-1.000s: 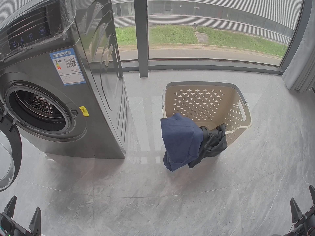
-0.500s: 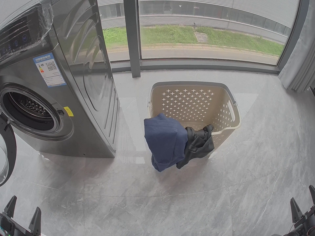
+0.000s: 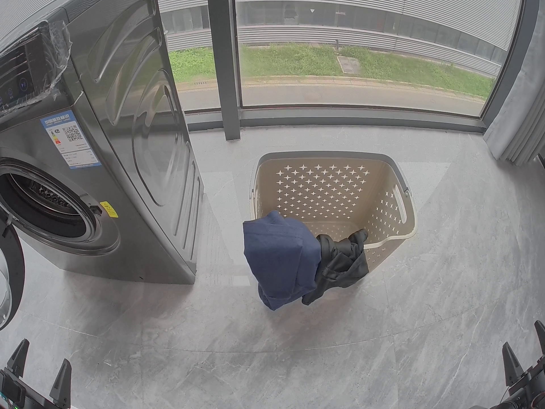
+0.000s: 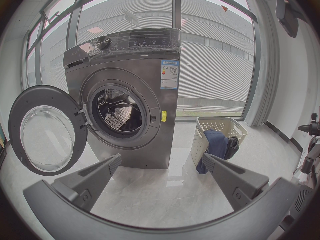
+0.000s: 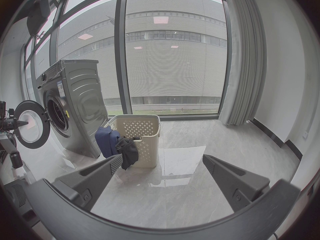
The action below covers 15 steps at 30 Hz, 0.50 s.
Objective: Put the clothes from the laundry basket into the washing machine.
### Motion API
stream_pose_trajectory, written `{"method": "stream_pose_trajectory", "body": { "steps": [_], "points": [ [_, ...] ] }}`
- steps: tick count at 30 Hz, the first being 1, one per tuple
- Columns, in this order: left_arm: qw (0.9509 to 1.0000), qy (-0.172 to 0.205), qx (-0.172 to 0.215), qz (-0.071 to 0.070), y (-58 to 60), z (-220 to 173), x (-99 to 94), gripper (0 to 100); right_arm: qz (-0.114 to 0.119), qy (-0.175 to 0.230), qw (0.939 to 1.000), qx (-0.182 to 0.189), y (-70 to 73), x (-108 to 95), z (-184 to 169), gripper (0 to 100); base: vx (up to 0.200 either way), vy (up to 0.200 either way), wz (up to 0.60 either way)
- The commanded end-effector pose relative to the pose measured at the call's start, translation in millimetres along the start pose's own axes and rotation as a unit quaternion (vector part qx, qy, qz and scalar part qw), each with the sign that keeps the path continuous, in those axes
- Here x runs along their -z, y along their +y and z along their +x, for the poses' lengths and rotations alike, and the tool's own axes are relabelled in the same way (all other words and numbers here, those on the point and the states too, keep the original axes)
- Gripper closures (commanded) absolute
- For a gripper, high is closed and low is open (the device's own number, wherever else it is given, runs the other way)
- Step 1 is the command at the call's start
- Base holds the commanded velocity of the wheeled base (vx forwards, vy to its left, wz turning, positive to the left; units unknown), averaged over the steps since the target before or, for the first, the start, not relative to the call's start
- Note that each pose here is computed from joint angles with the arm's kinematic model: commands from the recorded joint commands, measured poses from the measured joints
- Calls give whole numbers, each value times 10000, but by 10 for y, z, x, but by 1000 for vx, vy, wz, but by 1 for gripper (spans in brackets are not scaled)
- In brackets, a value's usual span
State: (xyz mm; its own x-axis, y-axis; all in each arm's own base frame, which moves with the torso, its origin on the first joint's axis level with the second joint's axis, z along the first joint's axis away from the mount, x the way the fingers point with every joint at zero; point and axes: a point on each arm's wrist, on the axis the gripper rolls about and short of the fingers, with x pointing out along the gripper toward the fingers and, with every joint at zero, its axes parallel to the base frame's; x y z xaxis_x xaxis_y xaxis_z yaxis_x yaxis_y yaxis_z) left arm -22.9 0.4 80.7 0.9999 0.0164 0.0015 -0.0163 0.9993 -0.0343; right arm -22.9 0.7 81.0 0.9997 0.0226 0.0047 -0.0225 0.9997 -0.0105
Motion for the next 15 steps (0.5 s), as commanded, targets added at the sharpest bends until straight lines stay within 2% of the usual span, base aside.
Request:
{"method": "stream_pose_trajectory", "body": {
  "steps": [1, 12, 15],
  "points": [
    [10000, 30, -4, -5, 2, 4, 47, 0, -1, 8, 10000, -2, 1, 52, 1, 0, 0, -200, 0],
    [10000, 30, -3, 11, 2, 4, 47, 0, -1, 8, 10000, -2, 1, 52, 1, 0, 0, -200, 0],
    [10000, 30, -3, 3, 2, 4, 47, 0, -1, 8, 10000, -2, 1, 52, 1, 0, 0, 0, 0]
  ]
}}
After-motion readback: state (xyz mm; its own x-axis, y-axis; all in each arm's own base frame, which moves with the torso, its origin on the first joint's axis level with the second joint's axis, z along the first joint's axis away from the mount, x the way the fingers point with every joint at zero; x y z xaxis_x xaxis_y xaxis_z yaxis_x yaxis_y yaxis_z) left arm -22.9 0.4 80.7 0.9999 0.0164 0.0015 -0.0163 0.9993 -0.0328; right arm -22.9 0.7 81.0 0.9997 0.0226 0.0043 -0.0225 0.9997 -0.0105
